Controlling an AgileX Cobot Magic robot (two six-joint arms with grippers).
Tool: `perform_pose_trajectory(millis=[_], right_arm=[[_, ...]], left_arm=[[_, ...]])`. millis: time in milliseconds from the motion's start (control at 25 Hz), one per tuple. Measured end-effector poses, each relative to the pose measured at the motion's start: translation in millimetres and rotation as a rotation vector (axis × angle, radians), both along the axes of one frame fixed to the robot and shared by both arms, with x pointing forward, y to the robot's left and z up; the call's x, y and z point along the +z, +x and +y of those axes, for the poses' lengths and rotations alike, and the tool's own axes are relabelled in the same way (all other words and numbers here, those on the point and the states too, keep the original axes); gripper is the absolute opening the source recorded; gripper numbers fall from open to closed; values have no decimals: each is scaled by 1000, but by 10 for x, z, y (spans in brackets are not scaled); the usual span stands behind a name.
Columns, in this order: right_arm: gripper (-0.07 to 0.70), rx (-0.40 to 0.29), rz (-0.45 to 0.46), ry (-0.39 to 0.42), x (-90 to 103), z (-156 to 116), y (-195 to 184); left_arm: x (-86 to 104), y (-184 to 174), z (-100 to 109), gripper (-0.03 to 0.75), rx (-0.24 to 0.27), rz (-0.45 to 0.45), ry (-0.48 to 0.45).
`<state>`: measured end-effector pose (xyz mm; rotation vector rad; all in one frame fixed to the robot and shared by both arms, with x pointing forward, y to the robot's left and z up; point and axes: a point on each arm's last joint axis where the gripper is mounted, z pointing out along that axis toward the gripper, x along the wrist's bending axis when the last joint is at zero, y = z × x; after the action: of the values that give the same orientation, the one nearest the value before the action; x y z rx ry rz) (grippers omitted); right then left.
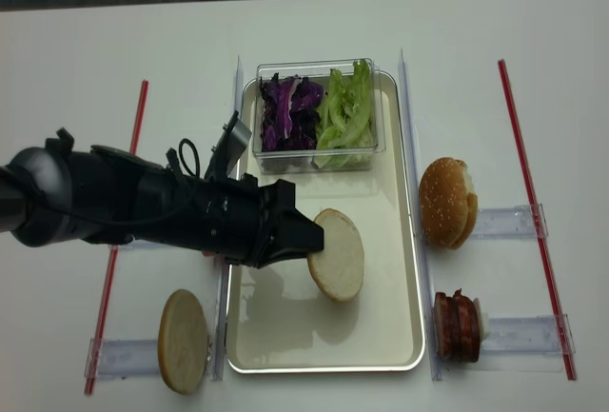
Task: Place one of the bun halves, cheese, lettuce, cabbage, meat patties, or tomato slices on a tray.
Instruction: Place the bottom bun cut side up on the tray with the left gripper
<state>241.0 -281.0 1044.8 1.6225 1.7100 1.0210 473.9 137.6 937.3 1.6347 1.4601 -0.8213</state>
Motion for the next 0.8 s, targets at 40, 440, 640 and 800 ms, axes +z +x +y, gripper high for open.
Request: perform_pose_trajectory(millis=[40,440,640,800], right_arm=[[469,0,0,0,0,0,0],[469,0,0,0,0,0,0],[469,0,0,0,0,0,0],[469,0,0,0,0,0,0]], left_arm=[[-6,6,4,150,6,-4,8],[-177,31,-12,150,7,48,11],[-239,52,-21,150,22,64,4],[-259,60,-18,150,30,65,13]])
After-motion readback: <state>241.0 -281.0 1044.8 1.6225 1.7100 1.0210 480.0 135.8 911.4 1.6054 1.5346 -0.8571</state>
